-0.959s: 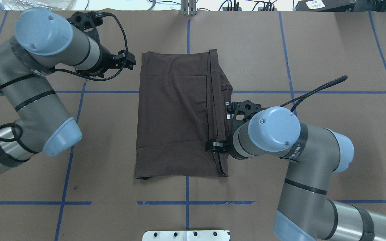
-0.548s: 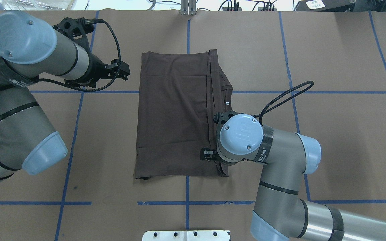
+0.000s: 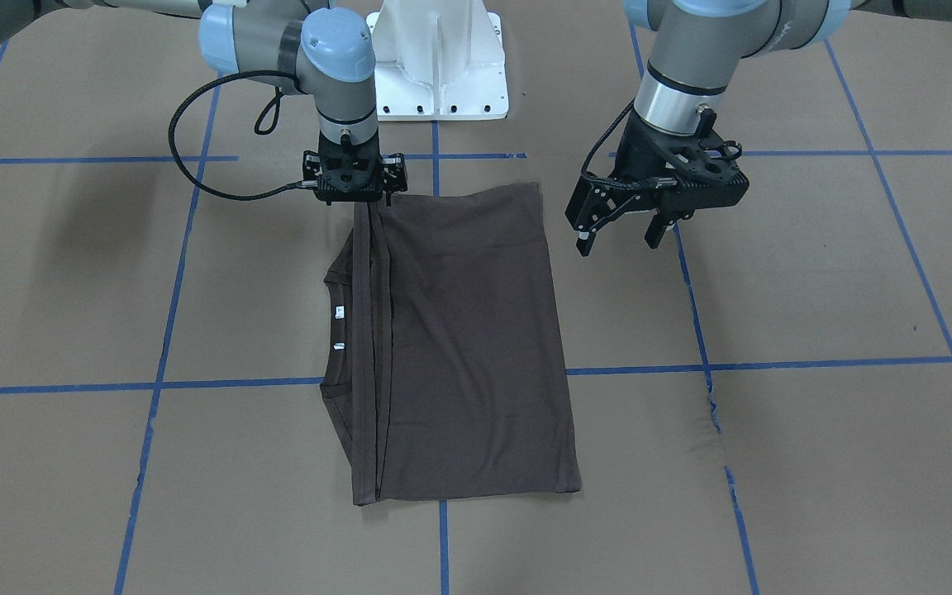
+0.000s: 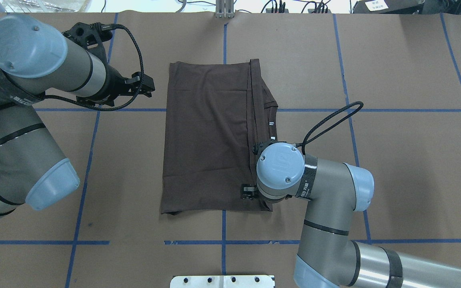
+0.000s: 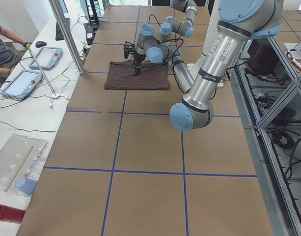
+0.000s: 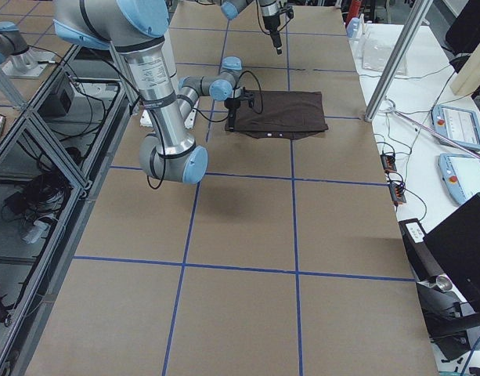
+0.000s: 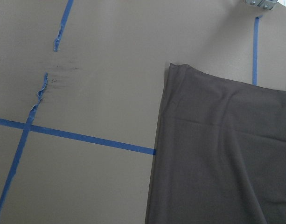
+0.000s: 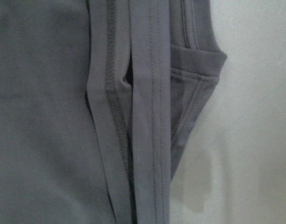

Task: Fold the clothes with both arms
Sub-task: 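Move the right gripper to the shirt's side edge and grasp it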

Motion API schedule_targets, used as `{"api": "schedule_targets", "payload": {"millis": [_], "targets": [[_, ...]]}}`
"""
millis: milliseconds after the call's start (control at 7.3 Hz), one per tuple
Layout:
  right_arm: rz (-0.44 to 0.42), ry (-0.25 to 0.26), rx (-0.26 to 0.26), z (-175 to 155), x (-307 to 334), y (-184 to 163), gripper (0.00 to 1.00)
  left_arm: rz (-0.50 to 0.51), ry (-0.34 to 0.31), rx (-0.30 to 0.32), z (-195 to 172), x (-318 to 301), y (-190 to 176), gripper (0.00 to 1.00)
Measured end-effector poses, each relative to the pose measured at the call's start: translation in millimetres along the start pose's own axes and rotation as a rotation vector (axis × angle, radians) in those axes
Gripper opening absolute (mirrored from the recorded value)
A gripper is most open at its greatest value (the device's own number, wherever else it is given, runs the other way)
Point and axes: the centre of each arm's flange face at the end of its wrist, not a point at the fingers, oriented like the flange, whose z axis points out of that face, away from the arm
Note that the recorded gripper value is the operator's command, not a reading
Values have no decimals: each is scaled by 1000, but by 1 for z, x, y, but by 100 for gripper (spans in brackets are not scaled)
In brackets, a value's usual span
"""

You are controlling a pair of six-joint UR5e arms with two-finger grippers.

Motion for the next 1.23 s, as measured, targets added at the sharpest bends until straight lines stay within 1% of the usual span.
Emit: {"api": "schedule_targets", "payload": {"millis": [411, 822, 1233], "targets": [[-7, 28, -10, 14, 4, -2, 100, 6, -3, -12, 5, 2, 7, 100], [-5, 42, -18, 16, 4, -2, 100, 6, -3, -15, 6, 2, 8, 100], [3, 70, -25, 19, 11, -2, 100, 8, 2, -17, 5, 4, 10, 100]]}}
